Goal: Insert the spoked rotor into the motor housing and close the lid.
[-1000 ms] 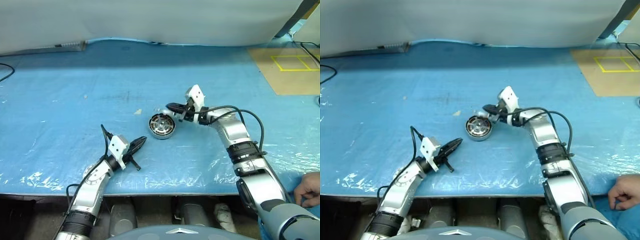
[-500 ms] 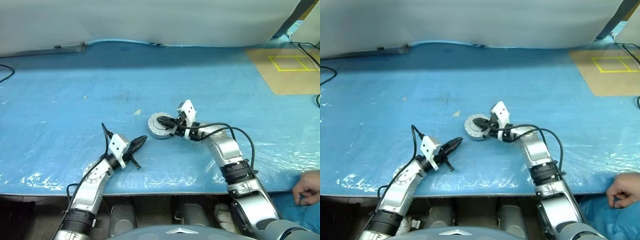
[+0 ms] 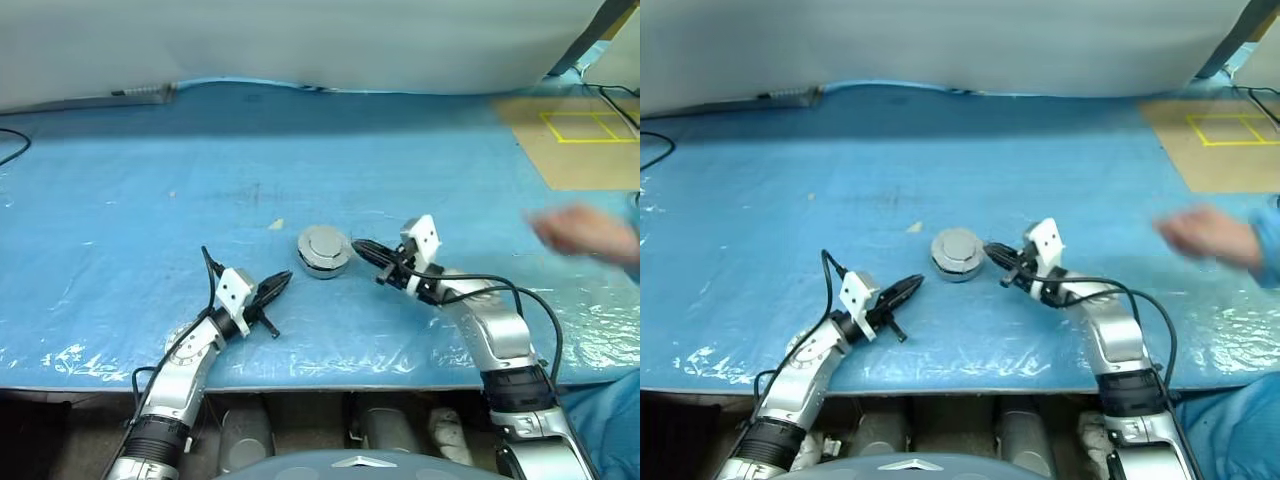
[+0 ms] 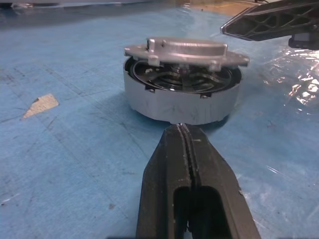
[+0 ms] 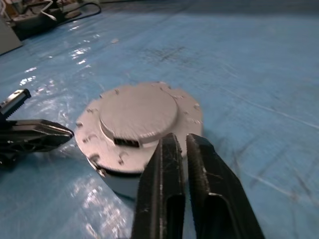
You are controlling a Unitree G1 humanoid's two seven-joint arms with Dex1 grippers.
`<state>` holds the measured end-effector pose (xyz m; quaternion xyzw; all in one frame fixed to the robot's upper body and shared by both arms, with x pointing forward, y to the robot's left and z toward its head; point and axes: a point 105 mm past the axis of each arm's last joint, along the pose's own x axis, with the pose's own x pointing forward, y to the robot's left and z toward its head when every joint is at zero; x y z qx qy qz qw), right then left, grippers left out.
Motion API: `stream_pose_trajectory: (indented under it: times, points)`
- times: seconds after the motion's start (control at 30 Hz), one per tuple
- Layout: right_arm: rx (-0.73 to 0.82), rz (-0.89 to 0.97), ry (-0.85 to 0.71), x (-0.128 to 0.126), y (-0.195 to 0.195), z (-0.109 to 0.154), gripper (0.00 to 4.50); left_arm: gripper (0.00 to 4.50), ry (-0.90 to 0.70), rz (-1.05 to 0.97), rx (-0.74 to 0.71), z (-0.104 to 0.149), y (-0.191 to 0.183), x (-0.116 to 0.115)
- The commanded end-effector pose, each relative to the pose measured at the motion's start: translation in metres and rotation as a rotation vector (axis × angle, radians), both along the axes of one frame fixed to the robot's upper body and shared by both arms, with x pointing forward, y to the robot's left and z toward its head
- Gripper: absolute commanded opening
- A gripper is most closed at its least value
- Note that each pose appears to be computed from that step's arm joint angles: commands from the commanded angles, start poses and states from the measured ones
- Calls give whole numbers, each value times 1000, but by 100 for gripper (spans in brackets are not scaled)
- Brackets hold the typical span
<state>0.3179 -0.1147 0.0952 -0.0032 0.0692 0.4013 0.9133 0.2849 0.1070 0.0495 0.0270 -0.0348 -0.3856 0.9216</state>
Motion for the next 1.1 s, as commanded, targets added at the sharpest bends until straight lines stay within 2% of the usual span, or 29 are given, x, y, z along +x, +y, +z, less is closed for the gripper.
stream_pose_trajectory:
  times: [0.03, 0.33, 1.1]
  points:
    - [-10, 4, -73, -8, -7, 23, 129, 0, -35, -4, -3, 7, 2, 1]
    - [-76, 42, -66, -19, -8, 25, 440, 0, -33, -10, 9, 5, 3, 3]
    - [-107, 49, -30, -21, -11, 11, 448, 0, -37, -16, 8, 9, 0, 5]
